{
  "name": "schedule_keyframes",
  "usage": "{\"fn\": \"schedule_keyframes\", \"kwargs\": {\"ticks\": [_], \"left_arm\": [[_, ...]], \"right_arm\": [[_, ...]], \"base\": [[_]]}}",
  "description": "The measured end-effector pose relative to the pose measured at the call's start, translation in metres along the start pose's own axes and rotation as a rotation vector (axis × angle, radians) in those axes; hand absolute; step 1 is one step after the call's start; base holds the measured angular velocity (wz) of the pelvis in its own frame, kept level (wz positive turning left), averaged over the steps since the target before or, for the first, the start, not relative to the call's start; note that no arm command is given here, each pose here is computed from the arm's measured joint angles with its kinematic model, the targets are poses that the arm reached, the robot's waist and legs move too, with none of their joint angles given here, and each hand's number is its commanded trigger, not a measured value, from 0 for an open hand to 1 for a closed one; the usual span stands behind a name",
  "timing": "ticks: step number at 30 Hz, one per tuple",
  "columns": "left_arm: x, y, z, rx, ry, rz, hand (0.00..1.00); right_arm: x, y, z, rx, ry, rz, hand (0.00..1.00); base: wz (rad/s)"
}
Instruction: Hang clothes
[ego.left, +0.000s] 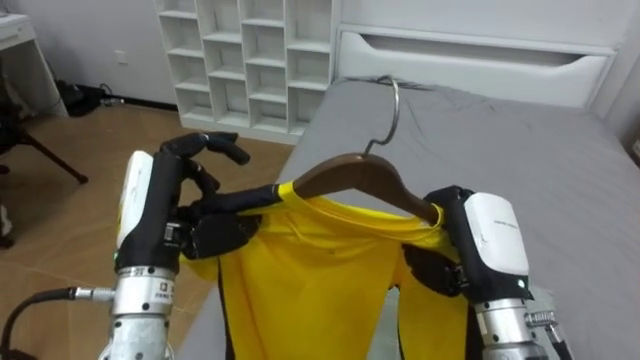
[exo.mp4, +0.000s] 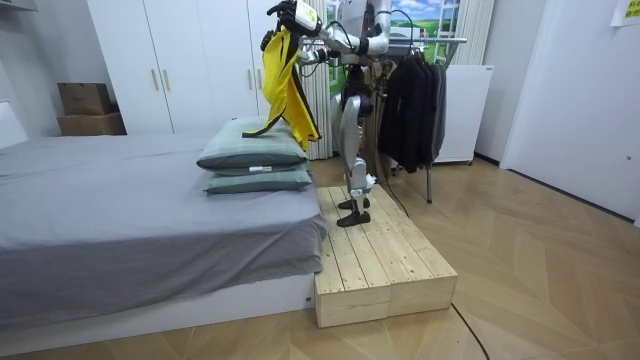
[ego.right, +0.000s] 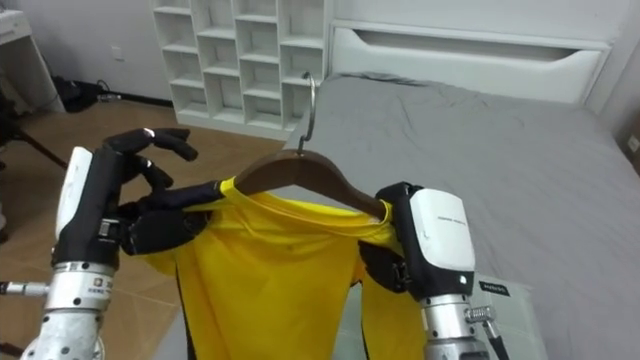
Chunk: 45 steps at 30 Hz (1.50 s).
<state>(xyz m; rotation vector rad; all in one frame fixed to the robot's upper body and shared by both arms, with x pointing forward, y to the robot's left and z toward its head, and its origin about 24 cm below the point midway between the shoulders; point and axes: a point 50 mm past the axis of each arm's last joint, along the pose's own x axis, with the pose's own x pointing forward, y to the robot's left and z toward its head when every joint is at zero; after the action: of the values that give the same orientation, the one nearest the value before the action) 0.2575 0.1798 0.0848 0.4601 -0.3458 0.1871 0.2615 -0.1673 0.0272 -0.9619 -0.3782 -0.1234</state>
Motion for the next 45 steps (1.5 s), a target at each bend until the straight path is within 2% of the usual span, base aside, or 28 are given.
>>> {"fn": "schedule_keyframes", "kwargs": {"ticks": [11,15,19,30,34,45], "left_arm": [[-0.024,-0.009,-0.037,-0.069,0.210,-0.007,0.00],[-0.034,-0.012,-0.053,-0.152,0.332,0.061,0.00],[-0.038,-0.007,-0.064,-0.258,0.437,0.183,0.00],[-0.044,-0.015,-0.070,-0.302,0.505,0.213,0.00],[-0.044,-0.011,-0.072,-0.331,0.521,0.243,0.00],[-0.044,-0.012,-0.072,-0.333,0.522,0.239,0.00]], "right_arm": [[-0.011,0.015,-0.001,-0.070,0.025,0.140,1.00],[-0.013,0.019,0.000,-0.118,0.001,0.164,1.00],[-0.016,0.026,0.003,-0.094,0.031,0.184,1.00],[-0.021,0.033,-0.004,-0.047,0.098,0.258,1.00],[-0.021,0.027,-0.014,-0.049,0.161,0.247,1.00],[-0.022,0.028,-0.015,-0.040,0.171,0.258,1.00]], "base": [[-0.03],[0.01],[0.00],[0.03],[0.00],[0.00]]}}
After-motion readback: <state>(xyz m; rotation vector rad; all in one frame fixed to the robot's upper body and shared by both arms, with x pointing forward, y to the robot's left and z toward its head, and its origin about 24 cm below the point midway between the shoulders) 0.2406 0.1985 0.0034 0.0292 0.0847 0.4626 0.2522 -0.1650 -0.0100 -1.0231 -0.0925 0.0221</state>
